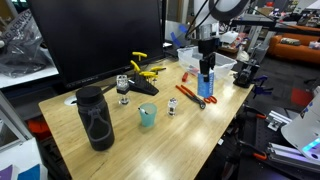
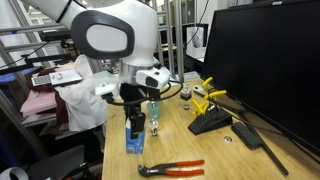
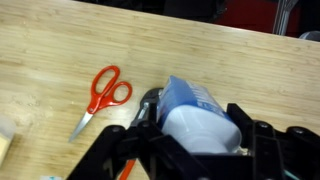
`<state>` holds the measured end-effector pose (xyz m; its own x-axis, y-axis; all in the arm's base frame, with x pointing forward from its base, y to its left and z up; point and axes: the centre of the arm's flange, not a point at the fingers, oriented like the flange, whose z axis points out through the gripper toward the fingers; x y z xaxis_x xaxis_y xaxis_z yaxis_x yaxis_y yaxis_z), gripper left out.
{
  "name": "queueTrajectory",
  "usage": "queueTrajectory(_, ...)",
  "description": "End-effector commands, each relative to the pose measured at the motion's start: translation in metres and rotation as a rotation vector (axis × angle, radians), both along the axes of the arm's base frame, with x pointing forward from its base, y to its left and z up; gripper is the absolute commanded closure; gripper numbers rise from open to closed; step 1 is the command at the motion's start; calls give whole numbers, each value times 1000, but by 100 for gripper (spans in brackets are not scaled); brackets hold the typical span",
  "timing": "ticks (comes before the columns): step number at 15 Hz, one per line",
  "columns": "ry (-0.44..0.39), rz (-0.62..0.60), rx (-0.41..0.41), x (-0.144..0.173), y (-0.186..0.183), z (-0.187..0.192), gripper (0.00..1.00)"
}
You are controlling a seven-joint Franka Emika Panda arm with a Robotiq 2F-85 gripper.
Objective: Move the water bottle to the left.
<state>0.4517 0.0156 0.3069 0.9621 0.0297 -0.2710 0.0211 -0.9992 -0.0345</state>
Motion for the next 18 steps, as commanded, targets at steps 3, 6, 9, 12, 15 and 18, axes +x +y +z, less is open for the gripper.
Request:
queueTrajectory(3,170,166,52,52,20,-47,55)
queueTrajectory(6,213,215,103,65,16,-67,55)
queueTrajectory(9,250,262,161,81,1,-84,55)
queueTrajectory(12,282,328,226,94,-17,-96,55)
queueTrajectory(15,305,396,285,103,-28,-106,55)
queueTrajectory(18,317,452,310,110,-24,-106,55)
